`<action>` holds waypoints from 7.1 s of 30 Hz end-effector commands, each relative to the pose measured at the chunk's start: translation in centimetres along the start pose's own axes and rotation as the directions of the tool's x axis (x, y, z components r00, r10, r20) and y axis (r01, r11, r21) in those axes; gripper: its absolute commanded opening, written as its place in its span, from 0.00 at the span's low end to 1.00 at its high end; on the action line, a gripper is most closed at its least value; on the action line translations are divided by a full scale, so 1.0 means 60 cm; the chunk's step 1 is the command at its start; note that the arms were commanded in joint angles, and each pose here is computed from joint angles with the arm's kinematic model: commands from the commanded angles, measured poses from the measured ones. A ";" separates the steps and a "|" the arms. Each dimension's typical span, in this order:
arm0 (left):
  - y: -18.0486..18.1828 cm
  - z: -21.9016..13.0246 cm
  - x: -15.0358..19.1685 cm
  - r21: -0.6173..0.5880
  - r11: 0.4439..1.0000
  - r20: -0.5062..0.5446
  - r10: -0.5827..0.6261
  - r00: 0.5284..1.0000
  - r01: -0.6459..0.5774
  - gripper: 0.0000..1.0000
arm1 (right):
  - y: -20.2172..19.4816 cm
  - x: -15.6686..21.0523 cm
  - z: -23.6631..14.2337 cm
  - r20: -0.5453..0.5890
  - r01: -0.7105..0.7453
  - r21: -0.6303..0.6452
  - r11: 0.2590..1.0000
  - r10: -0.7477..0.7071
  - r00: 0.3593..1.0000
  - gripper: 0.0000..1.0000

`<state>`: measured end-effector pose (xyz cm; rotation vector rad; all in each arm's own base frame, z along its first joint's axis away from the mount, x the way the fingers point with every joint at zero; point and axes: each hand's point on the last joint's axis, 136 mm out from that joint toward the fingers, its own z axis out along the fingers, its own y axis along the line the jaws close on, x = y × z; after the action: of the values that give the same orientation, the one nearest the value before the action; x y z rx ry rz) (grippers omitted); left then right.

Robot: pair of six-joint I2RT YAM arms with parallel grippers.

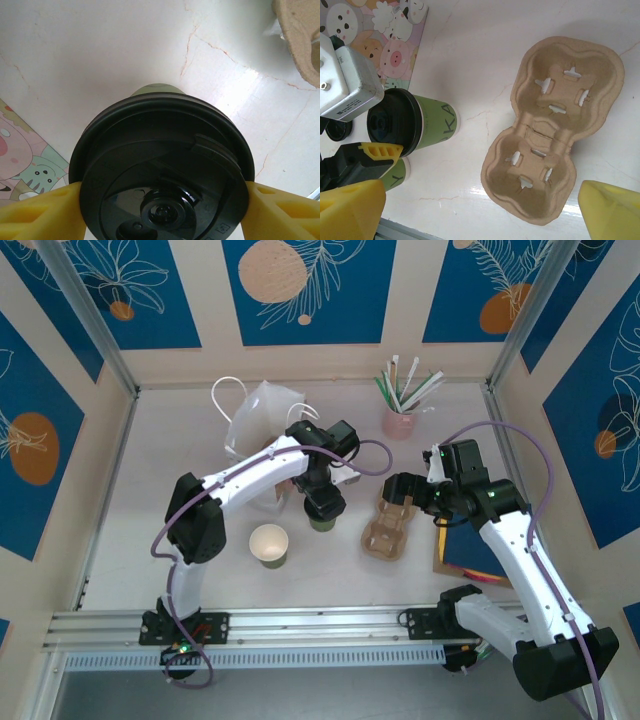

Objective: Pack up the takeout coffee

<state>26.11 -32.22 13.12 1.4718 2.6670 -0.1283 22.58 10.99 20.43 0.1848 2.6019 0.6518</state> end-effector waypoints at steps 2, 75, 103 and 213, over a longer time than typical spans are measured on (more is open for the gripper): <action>0.000 0.018 0.022 -0.013 1.000 -0.085 0.008 0.996 -0.009 0.72 | 0.009 0.004 -0.005 -0.004 0.002 -0.032 0.999 -0.002 1.000 0.99; -0.008 -0.031 0.017 -0.071 0.861 0.000 -0.505 0.863 0.504 0.61 | 0.007 0.008 0.003 -0.011 -0.007 -0.040 0.999 0.007 1.000 0.99; -0.008 -0.074 0.006 -0.054 0.863 0.054 -0.499 0.865 0.501 0.61 | 0.008 0.012 -0.002 -0.006 -0.009 -0.045 0.999 0.008 1.000 0.99; 0.070 -0.501 0.167 -0.067 0.777 0.668 -0.431 0.606 0.626 0.57 | 0.098 -0.043 0.021 -0.010 0.108 -0.122 0.987 -0.110 0.994 0.99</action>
<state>23.14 -19.70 41.65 0.3982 2.3144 -0.2707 25.27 15.60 22.11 0.0197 2.5792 0.7598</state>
